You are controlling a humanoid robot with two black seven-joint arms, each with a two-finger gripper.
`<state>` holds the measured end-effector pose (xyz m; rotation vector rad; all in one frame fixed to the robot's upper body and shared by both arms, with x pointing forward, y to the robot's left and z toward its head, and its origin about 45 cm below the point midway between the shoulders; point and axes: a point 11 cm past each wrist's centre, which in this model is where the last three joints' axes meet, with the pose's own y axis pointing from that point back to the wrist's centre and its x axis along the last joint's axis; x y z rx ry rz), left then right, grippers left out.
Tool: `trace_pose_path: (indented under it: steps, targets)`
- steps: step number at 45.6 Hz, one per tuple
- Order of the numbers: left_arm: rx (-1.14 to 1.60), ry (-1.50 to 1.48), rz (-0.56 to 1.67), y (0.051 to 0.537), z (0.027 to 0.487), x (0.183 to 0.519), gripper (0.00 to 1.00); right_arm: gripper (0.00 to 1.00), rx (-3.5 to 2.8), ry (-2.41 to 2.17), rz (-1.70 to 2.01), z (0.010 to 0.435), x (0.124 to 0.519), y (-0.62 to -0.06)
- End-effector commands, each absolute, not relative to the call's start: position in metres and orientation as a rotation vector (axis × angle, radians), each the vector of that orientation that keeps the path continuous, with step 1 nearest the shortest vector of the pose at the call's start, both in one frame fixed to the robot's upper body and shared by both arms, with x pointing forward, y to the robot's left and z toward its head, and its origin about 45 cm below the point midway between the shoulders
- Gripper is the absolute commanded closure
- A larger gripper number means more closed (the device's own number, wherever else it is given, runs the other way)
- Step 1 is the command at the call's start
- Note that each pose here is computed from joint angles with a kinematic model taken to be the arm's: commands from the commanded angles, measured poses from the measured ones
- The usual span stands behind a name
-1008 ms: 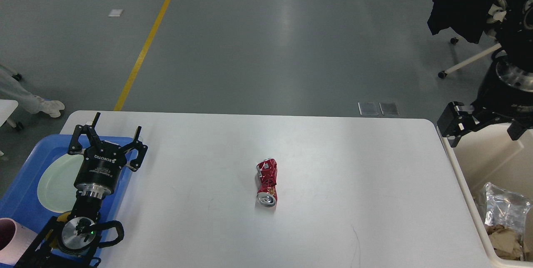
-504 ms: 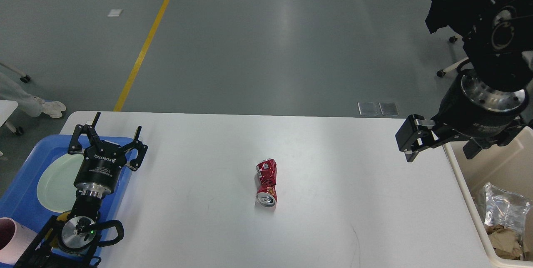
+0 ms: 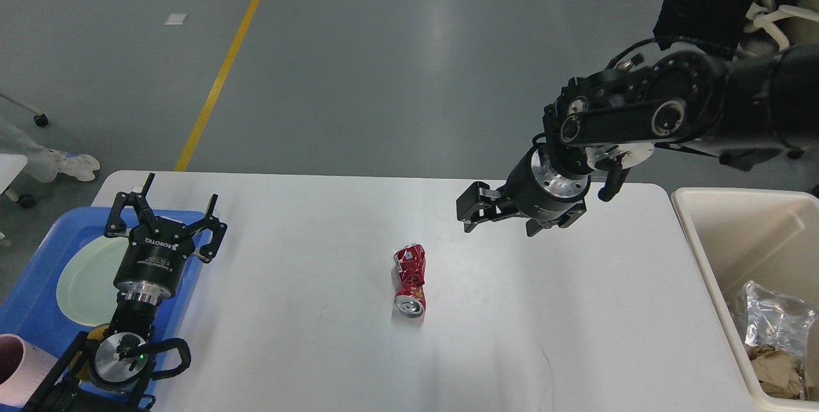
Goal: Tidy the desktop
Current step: 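Move the right gripper over the red soda can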
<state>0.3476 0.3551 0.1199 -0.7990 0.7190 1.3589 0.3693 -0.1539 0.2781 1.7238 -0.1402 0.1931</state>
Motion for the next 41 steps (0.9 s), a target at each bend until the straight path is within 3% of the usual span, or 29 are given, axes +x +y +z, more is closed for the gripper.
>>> trace_pose_path:
  steps: [1,16,24,41]
  targets:
    - [-0.799,0.72,1.359,0.355,0.12,0.348,0.04,0.02,1.785,-0.142,0.153,0.223,0.375,-0.128]
    - [-0.798,0.719,1.359,0.355,0.12,0.348,0.04,0.02,1.811,-0.098,0.232,0.124,0.368,-0.062]
    - [-0.799,0.72,1.359,0.355,0.12,0.348,0.04,0.02,1.831,-0.258,0.239,0.115,0.38,-0.066]
    - [-0.799,0.72,1.359,0.355,0.12,0.348,0.04,0.02,1.872,-0.327,0.213,0.085,0.362,-0.064]
